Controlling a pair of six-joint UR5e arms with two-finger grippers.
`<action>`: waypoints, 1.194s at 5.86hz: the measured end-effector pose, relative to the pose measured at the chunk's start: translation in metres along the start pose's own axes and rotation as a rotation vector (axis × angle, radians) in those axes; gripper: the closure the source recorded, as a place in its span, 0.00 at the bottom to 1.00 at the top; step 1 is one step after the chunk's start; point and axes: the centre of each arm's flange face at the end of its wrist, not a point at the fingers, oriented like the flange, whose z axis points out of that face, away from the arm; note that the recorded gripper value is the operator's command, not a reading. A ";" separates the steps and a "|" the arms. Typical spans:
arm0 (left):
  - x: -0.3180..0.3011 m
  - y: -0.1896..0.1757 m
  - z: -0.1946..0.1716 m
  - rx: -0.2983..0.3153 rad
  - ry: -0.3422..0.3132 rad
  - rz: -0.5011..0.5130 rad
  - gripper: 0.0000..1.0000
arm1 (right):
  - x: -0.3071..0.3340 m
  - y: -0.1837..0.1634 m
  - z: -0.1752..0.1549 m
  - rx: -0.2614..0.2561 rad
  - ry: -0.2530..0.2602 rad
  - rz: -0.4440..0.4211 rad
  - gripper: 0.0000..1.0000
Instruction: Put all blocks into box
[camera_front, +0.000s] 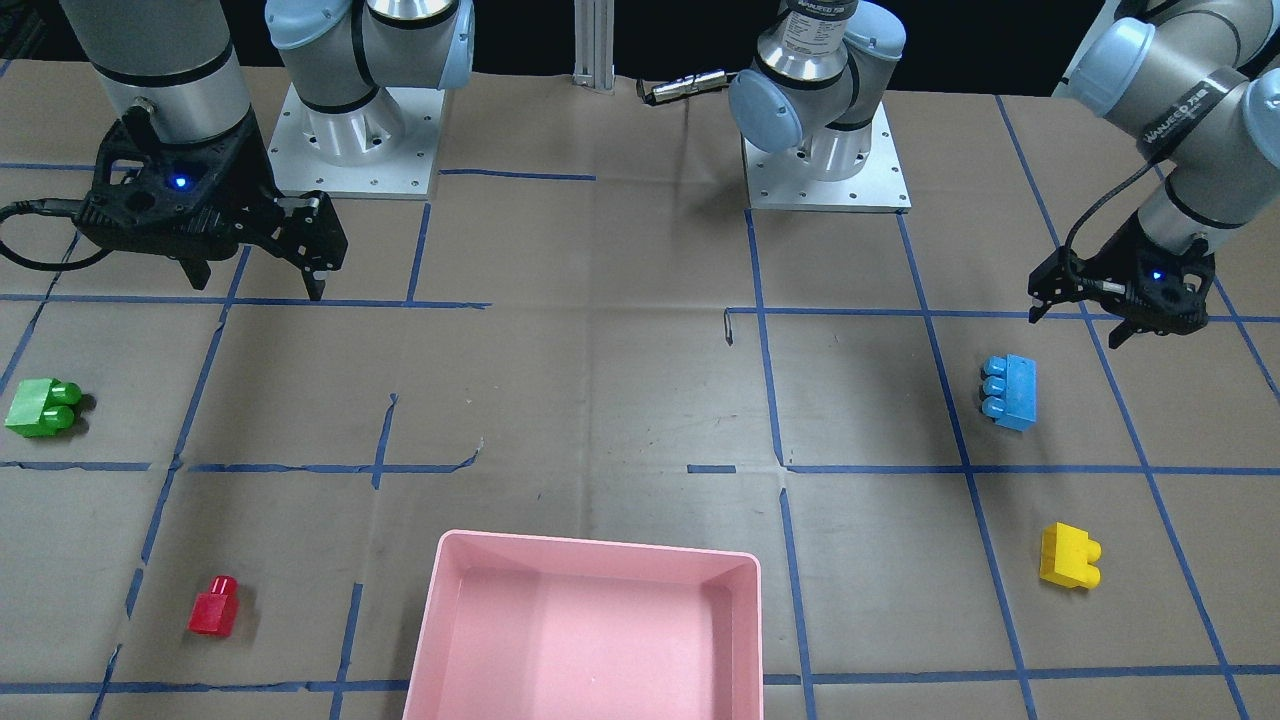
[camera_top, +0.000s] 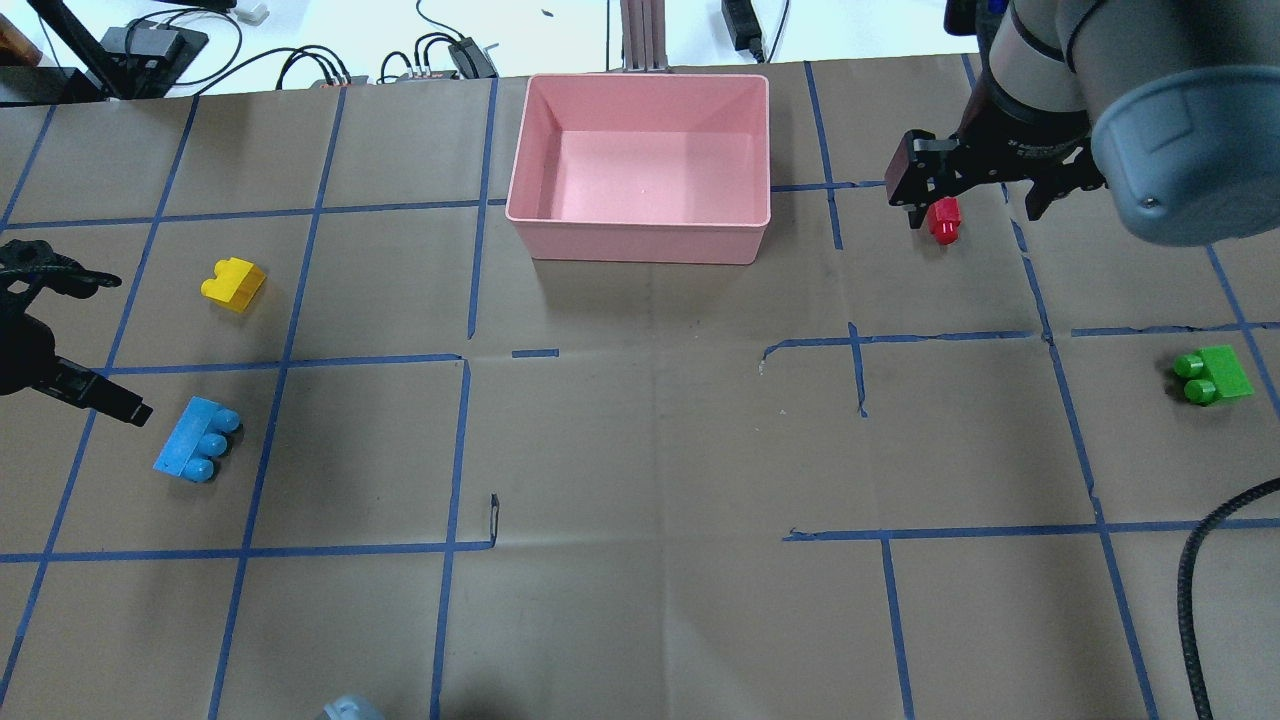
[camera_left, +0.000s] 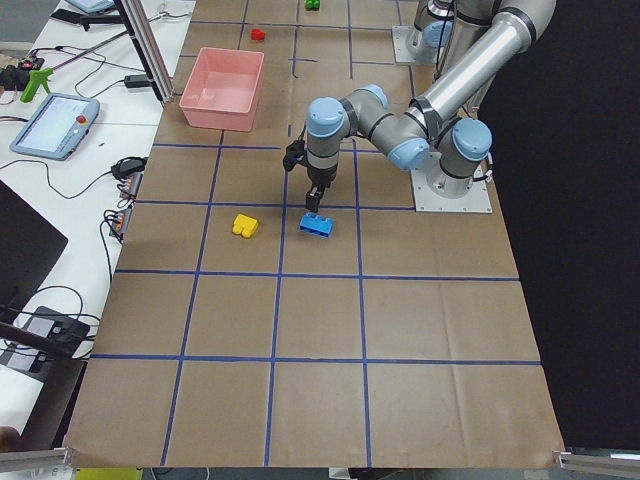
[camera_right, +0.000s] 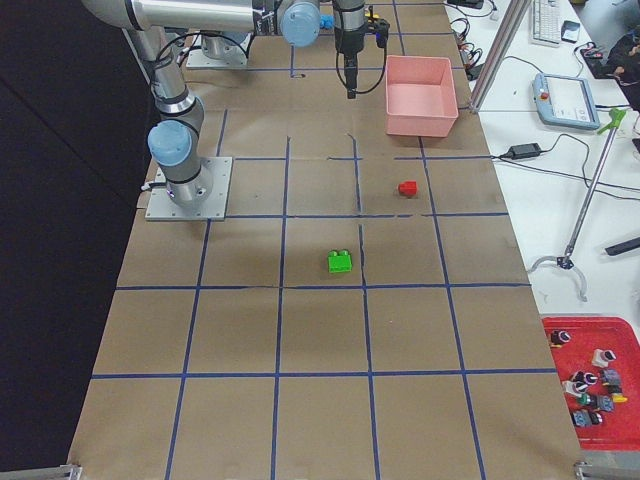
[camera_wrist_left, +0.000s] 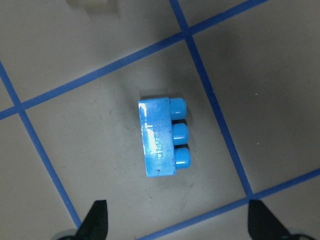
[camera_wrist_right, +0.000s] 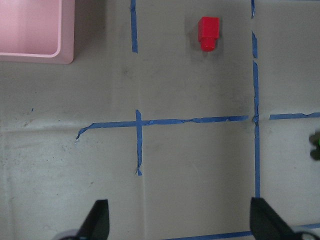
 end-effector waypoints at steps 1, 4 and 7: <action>-0.003 -0.004 0.022 0.017 0.010 -0.004 0.01 | 0.008 -0.003 0.000 0.006 -0.001 -0.030 0.00; -0.004 -0.008 0.086 0.042 0.019 -0.003 0.01 | 0.099 -0.006 -0.011 0.056 -0.088 -0.086 0.00; -0.007 -0.008 0.126 0.058 -0.002 0.000 0.01 | 0.218 0.016 0.001 0.023 -0.123 -0.187 0.00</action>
